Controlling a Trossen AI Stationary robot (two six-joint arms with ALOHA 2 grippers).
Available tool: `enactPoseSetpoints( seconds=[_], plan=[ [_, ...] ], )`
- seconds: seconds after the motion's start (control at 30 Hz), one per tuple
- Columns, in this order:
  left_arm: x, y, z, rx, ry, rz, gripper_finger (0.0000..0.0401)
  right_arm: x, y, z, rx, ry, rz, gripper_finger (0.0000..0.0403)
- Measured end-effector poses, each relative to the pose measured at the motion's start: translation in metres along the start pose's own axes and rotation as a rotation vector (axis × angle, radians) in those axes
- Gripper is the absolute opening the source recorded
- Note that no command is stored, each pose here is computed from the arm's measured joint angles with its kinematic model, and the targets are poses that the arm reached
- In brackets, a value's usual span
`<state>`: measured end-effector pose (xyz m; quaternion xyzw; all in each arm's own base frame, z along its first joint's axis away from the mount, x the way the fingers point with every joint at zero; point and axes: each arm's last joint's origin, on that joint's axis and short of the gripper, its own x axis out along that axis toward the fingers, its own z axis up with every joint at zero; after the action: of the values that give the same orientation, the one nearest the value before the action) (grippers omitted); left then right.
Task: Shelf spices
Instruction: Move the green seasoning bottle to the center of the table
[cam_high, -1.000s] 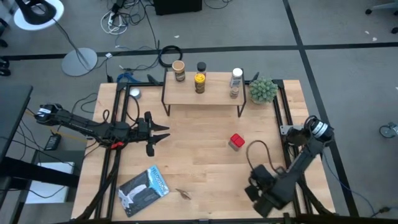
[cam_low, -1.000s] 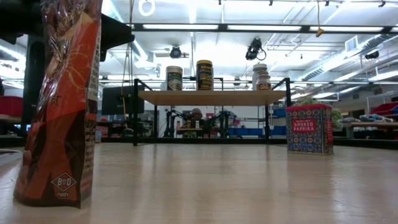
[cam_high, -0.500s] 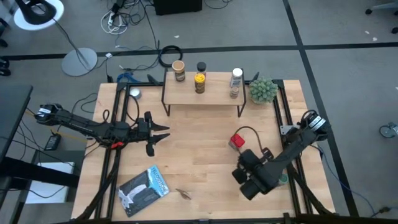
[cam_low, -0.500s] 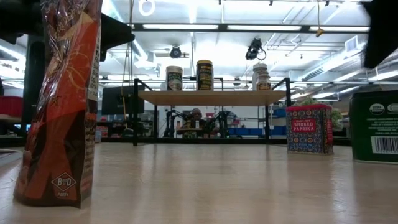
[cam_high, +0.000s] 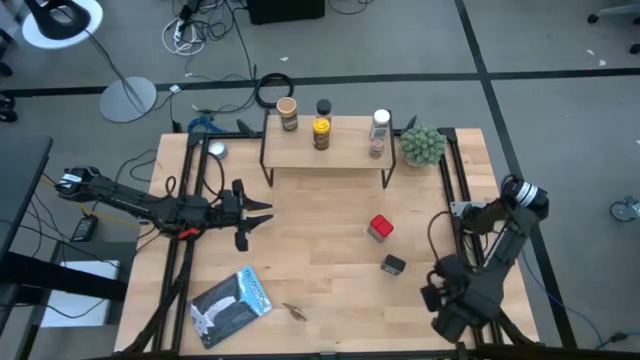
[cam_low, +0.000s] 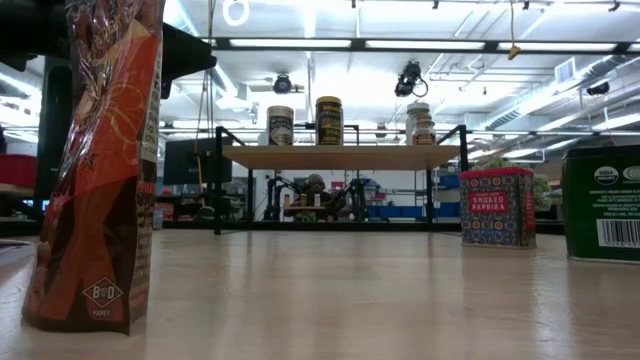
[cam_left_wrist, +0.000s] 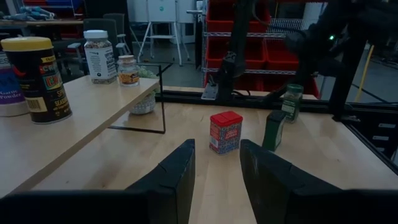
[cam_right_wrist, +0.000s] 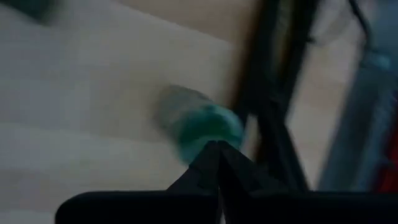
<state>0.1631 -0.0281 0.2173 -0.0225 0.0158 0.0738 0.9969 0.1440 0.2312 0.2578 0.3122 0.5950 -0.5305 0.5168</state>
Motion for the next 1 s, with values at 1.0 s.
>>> enactPoseSetpoints(
  seconds=[1.0],
  plan=[
    [0.0, 0.0, 0.0, -0.004, 0.0, 0.002, 0.0131, 0.021, 0.056, 0.017, -0.033, -0.114, 0.437, 0.0]
  ],
)
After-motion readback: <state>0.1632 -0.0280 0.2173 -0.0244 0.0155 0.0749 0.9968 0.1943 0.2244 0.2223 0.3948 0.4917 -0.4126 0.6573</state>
